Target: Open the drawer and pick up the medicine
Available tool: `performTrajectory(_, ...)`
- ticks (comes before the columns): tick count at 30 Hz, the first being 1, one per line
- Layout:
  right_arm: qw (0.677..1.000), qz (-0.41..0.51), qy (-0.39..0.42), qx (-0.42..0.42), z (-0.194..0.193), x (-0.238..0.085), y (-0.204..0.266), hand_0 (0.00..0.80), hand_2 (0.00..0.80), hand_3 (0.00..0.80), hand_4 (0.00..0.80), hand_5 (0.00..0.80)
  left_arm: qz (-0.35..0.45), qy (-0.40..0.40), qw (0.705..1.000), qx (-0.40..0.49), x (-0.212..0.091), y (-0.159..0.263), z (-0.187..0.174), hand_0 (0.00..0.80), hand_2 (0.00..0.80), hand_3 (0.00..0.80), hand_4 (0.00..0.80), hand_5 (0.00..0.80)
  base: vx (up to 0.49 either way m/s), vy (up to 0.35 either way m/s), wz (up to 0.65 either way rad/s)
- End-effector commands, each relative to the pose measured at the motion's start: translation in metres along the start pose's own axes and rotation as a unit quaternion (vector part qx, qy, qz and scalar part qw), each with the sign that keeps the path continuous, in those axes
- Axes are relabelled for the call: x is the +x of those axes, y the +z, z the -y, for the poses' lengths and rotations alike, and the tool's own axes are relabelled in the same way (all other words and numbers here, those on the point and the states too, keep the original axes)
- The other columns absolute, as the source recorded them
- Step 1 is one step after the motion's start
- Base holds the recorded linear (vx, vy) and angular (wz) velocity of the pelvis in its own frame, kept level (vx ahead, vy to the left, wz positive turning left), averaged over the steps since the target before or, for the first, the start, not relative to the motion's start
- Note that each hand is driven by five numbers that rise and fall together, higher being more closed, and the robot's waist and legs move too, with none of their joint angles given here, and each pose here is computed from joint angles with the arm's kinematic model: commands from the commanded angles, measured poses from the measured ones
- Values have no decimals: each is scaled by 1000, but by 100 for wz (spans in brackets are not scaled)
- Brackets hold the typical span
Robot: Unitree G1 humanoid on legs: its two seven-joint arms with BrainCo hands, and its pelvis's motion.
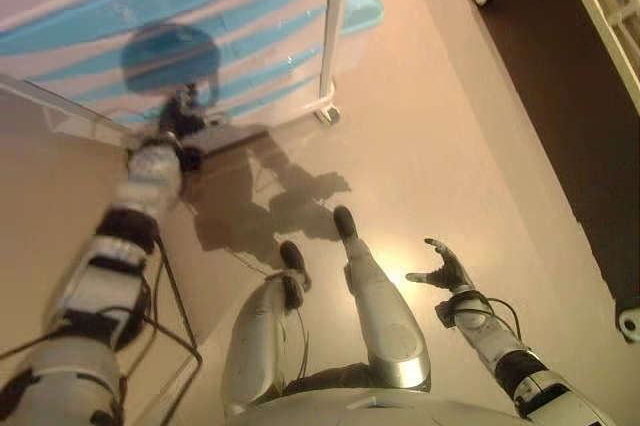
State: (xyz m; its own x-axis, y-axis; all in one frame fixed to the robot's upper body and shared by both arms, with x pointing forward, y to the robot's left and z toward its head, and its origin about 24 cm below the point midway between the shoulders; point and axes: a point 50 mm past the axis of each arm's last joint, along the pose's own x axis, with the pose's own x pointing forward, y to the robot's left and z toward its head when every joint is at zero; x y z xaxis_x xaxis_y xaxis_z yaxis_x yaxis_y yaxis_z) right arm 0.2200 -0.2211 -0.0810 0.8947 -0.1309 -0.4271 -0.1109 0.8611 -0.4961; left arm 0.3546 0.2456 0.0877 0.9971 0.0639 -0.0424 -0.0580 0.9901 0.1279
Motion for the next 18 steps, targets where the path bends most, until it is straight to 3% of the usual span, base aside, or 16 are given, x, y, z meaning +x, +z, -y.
performTrajectory(1,996,-57,6,75,7,-19,-36,0,0,0,0,0,-18,-42,998,-46,-39,-57,20,0,0,0,0,0,100,-160,28)
performTrajectory(2,988,-86,23,126,4,-27,-51,0,0,0,0,0,-85,-64,992,-70,-70,-101,26,0,0,0,0,0,127,-203,30)
performTrajectory(6,970,-143,57,189,-6,-40,-73,0,0,0,0,0,-228,-38,969,-88,-127,-169,19,0,0,0,0,0,100,-175,40)
performTrajectory(12,963,-189,72,177,-18,-49,-88,0,0,0,0,0,-361,25,930,-65,-192,-221,10,0,0,0,0,0,1,-112,39)
performTrajectory(18,959,-213,76,170,-30,-54,-93,0,0,0,0,0,-447,-29,893,-47,-230,-245,23,0,0,0,0,0,-51,-82,30)
